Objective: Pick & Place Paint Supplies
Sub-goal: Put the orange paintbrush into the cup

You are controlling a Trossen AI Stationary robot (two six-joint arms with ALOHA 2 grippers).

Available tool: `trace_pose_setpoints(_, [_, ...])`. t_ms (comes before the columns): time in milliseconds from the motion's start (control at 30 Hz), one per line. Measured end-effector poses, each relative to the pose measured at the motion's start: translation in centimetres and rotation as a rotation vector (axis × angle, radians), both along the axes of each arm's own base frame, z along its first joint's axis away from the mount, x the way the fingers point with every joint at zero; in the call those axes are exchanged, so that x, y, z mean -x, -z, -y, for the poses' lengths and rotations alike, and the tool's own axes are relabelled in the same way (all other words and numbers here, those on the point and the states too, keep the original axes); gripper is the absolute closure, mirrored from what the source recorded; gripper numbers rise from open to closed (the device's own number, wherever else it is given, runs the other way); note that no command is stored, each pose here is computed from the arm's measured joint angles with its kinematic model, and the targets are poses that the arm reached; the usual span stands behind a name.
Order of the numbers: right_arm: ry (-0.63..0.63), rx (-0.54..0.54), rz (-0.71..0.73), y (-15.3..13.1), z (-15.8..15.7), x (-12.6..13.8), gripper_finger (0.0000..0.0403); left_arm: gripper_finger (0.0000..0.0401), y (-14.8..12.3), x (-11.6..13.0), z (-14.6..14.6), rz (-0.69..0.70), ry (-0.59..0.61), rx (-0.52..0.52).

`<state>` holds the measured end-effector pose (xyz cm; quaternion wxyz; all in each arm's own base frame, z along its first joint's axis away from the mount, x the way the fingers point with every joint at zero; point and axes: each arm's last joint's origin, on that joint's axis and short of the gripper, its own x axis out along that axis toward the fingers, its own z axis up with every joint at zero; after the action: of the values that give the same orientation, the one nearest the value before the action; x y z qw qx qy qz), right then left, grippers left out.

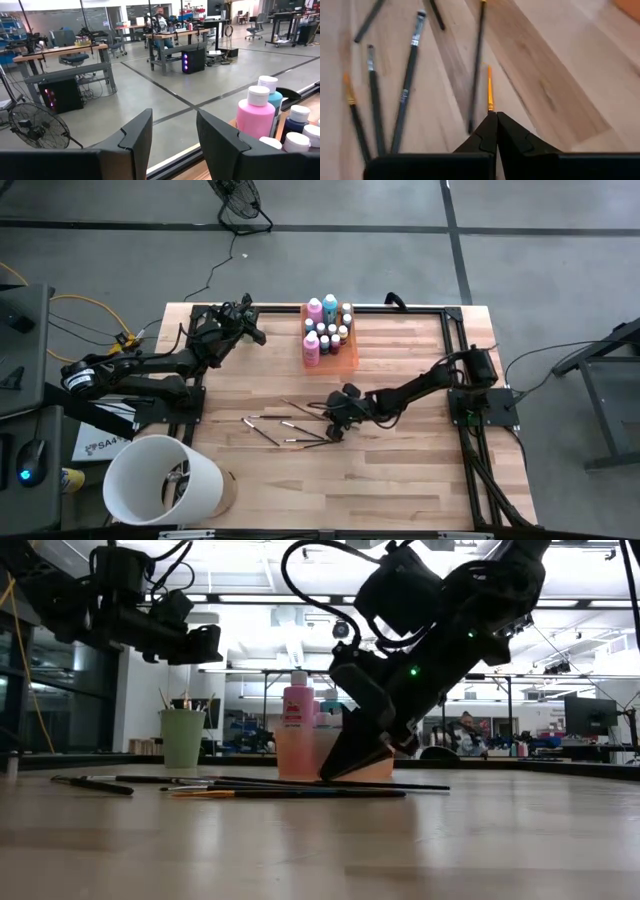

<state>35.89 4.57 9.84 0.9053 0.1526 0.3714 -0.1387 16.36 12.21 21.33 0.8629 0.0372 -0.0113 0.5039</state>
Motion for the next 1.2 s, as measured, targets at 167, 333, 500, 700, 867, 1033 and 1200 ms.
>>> trace_pose_setpoints(167, [0.014, 0.018, -0.061, -0.2, -0.1, 0.6, 0.0401, 0.0249, 0.0, 0.0, 0.0, 0.000, 0.000, 0.000])
trace_pose_setpoints(333, [0.023, 0.018, -0.111, -0.9, -0.1, 1.4, 0.0401, 0.0249, 0.0, 0.0, 0.0, -0.002, 0.001, -0.001])
trace_pose_setpoints(500, [0.037, 0.055, -0.158, -2.4, 0.2, 2.5, 0.0401, 0.0249, 0.0, 0.0, 0.0, -0.003, 0.001, -0.001])
trace_pose_setpoints(700, [-0.016, 0.075, -0.087, -5.8, 0.3, 3.1, 0.0401, 0.0249, 0.1, 0.0, 0.0, -0.011, 0.001, 0.004])
trace_pose_setpoints(867, [-0.142, 0.034, -0.072, -7.7, 0.7, 2.5, 0.0379, 0.0249, 0.2, 0.0, 0.0, -0.030, 0.000, 0.000])
trace_pose_setpoints(1033, [-0.162, 0.069, -0.171, -9.2, 1.5, 0.8, 0.0314, 0.0249, 0.3, 0.0, 0.0, -0.040, 0.000, 0.007])
trace_pose_setpoints(1200, [-0.132, 0.049, -0.237, -10.8, 3.4, -1.3, 0.0271, 0.0249, 0.3, 0.0, 0.0, -0.042, 0.000, 0.008])
